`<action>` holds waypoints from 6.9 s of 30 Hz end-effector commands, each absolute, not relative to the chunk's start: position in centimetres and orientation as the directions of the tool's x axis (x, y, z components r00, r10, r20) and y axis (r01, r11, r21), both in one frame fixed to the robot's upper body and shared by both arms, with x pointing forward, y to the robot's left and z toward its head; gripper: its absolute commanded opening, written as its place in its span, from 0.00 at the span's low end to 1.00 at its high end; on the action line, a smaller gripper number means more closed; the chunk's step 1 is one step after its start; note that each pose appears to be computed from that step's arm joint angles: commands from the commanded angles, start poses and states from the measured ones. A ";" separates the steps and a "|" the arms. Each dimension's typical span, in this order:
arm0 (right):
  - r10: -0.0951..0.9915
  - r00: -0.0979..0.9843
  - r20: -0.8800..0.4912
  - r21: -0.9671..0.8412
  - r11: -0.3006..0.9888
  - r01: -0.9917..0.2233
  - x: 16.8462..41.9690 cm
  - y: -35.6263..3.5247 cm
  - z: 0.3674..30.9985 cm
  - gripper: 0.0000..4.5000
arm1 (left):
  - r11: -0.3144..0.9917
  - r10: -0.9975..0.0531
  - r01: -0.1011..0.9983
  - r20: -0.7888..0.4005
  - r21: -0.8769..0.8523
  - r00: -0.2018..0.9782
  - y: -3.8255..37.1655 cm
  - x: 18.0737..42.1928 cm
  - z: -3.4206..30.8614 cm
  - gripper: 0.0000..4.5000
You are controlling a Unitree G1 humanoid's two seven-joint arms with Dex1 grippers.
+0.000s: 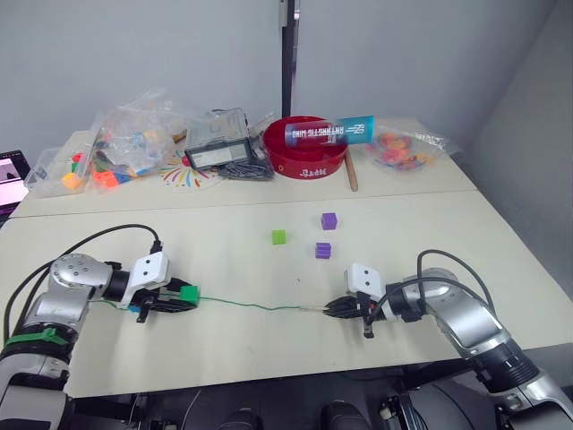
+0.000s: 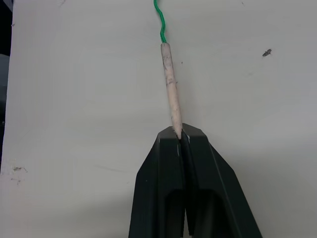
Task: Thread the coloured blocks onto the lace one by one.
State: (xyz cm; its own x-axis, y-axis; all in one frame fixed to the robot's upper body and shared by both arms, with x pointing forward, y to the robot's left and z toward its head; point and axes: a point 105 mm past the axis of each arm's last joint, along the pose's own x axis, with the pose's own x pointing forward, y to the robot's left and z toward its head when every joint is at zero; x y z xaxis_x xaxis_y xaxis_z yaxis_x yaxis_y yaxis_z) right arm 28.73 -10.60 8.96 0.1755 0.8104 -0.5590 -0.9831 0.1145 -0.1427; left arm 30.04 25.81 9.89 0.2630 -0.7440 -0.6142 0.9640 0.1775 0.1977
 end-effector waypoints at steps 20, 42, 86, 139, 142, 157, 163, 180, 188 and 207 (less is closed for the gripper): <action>0.802 0.186 -0.568 -0.171 0.106 -0.979 29.0 -10.5 9.3 0.00 | 0.202 -0.758 0.962 -0.593 0.182 0.272 26.1 29.7 12.3 0.84; 0.817 0.172 -0.550 -0.184 0.082 -0.979 29.0 -8.5 9.9 0.00 | 0.063 -0.917 0.981 -0.378 0.186 0.131 9.7 29.3 11.8 0.84; 0.849 0.193 -0.493 -0.135 0.144 -0.980 28.6 -9.1 11.8 0.52 | 0.087 -0.923 0.973 -0.352 0.213 0.159 8.3 30.9 10.7 0.00; 0.803 0.176 -0.569 -0.242 0.041 -0.969 30.4 -7.5 14.0 0.30 | 0.125 -0.906 0.968 -0.373 0.219 0.201 10.7 29.7 11.1 0.00; 0.792 0.157 -0.590 -0.217 0.032 -0.976 29.1 -6.7 11.7 0.30 | 0.092 -0.901 0.973 -0.399 0.210 0.171 10.6 29.4 11.1 0.00; 0.751 0.164 -0.639 -0.203 0.041 -0.978 29.2 -7.3 9.4 0.30 | 0.058 -0.879 0.970 -0.448 0.236 0.162 9.5 29.2 11.5 0.00; 0.754 0.166 -0.636 -0.201 0.045 -0.979 29.2 -7.1 9.6 0.30 | 0.060 -0.884 0.972 -0.439 0.229 0.158 9.0 28.8 11.2 0.00; 0.756 0.163 -0.634 -0.202 0.042 -0.979 29.2 -6.8 10.1 0.30 | 0.073 -0.855 0.973 -0.488 0.219 0.174 8.6 28.2 10.3 0.00; 0.756 0.158 -0.635 -0.197 0.039 -0.980 29.0 -6.7 10.2 0.30 | 0.083 -0.874 0.970 -0.451 0.229 0.182 7.7 28.5 11.2 0.00; 0.751 0.159 -0.641 -0.195 0.040 -0.980 29.0 -6.8 10.1 0.30 | 0.036 -0.903 0.976 -0.412 0.216 0.125 6.0 27.5 12.3 0.00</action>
